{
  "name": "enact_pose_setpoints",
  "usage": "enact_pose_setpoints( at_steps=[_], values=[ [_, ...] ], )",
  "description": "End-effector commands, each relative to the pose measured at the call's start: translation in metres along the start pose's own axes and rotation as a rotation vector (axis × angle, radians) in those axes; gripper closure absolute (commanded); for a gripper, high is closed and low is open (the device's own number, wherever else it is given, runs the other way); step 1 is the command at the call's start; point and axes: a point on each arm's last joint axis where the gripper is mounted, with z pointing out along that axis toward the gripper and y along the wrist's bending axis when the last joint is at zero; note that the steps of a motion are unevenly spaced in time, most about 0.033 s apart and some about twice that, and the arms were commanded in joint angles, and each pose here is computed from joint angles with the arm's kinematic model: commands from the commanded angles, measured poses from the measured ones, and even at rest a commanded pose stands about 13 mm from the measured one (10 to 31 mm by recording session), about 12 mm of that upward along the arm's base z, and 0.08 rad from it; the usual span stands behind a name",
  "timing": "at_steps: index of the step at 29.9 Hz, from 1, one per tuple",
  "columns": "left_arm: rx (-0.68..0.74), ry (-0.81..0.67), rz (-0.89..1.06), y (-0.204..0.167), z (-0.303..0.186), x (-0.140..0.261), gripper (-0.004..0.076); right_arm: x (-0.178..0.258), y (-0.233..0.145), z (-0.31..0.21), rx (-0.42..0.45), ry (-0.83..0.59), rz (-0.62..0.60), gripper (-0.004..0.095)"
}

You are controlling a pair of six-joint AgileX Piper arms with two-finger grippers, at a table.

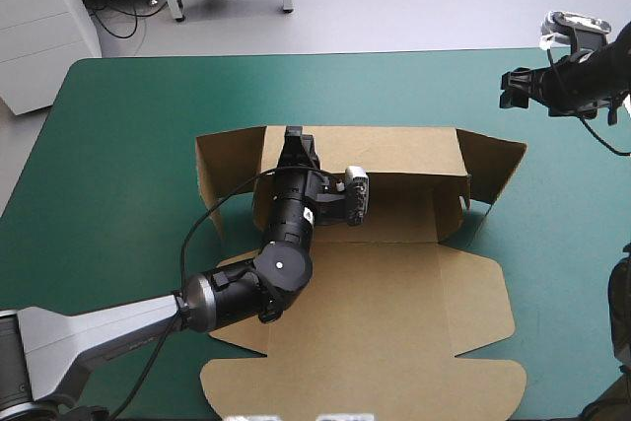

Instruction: Fold the box

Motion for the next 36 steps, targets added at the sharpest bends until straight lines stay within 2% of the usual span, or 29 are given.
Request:
enact_pose_setpoints(
  at_steps=[1,8,15,21,29,36],
  values=[
    [-0.109,-0.016,-0.021,0.027,-0.010,0.001,0.0756,-0.001,0.007,-0.028,-0.014,-0.073,-0.040,0.0174],
    [-0.110,-0.014,-0.022,0.027,-0.010,0.002,0.0756,0.016,0.003,-0.012,-0.019,0.008,-0.060,0.0174],
    [-0.108,-0.017,-0.021,0.027,-0.010,0.001,0.0756,0.028,0.004,-0.016,-0.011,0.025,-0.089,0.0174],
    [-0.109,-0.015,-0.022,0.027,-0.010,0.002,0.0756,0.033,0.005,-0.020,-0.014,0.028,-0.100,0.0174],
    [-0.109,-0.015,-0.022,0.027,-0.010,0.002,0.0756,0.056,0.006,-0.028,0.003,-0.014,-0.109,0.0174],
    [-0.099,-0.011,-0.030,0.026,-0.010,0.002,0.0756,0.086,0.007,-0.022,-0.016,0.013,-0.160,0.0174]
  ],
)
